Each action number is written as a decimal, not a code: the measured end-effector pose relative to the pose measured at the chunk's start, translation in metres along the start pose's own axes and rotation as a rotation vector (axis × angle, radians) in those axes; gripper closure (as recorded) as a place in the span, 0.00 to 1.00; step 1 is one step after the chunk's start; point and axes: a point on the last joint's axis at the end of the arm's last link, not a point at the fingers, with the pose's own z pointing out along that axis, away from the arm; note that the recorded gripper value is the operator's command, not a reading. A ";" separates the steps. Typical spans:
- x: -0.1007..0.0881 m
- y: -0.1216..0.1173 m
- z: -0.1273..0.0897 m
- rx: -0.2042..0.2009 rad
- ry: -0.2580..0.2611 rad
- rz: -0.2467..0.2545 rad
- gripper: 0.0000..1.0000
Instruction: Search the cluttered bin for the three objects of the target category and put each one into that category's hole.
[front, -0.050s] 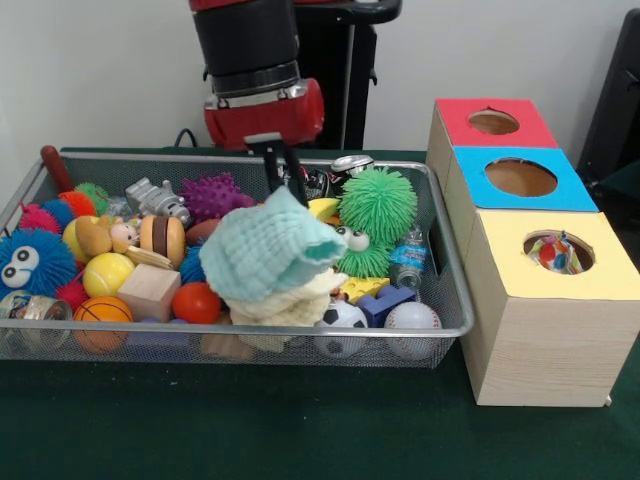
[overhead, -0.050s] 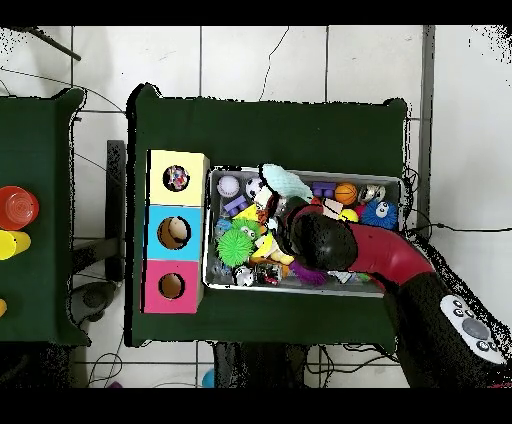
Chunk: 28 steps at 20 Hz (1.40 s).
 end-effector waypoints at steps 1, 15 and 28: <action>0.002 0.004 0.002 -0.017 -0.006 0.000 1.00; 0.002 0.053 0.017 -0.154 -0.067 -0.019 1.00; 0.003 0.063 0.017 -0.160 -0.067 -0.035 0.00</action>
